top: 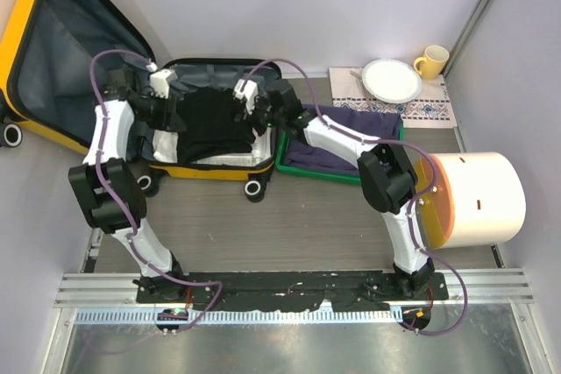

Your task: Open, take out, and arrange the luggage

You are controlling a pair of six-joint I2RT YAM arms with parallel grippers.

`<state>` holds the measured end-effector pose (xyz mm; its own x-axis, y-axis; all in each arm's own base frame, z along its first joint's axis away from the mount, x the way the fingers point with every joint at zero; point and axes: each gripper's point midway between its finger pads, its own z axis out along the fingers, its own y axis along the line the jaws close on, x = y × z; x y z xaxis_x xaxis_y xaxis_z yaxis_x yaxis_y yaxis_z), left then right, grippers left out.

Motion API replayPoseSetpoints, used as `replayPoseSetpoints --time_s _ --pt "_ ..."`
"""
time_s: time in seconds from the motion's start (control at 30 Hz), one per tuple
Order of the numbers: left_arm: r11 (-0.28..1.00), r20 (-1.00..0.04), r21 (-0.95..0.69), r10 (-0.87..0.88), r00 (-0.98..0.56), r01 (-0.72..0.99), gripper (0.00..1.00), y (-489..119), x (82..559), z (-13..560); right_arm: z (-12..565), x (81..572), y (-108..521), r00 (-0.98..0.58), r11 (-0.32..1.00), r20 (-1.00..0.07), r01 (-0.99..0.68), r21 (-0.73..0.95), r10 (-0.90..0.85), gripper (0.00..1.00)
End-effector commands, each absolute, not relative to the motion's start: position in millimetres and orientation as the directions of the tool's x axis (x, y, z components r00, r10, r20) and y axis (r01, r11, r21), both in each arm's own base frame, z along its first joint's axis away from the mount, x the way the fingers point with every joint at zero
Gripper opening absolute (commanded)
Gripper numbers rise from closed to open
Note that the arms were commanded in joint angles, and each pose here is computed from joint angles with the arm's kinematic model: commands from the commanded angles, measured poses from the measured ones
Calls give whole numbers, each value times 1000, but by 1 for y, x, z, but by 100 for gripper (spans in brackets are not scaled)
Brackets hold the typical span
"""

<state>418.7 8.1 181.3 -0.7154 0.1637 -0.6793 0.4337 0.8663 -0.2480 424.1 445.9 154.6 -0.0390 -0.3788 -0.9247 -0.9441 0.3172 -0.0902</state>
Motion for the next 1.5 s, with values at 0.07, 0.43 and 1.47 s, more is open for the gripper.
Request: replayPoseSetpoints --time_s 0.07,0.43,1.47 --pt "803 -664 -210 302 -684 558 51 -26 427 165 208 461 441 -83 417 -971 -909 -18 -223 67" --pt "758 -589 -179 428 -686 627 38 -50 429 132 208 478 423 -96 459 -970 -888 -18 -224 67" --pt "627 -530 -208 572 -625 750 69 -61 366 142 200 471 419 -119 445 -964 -896 1 -237 67"
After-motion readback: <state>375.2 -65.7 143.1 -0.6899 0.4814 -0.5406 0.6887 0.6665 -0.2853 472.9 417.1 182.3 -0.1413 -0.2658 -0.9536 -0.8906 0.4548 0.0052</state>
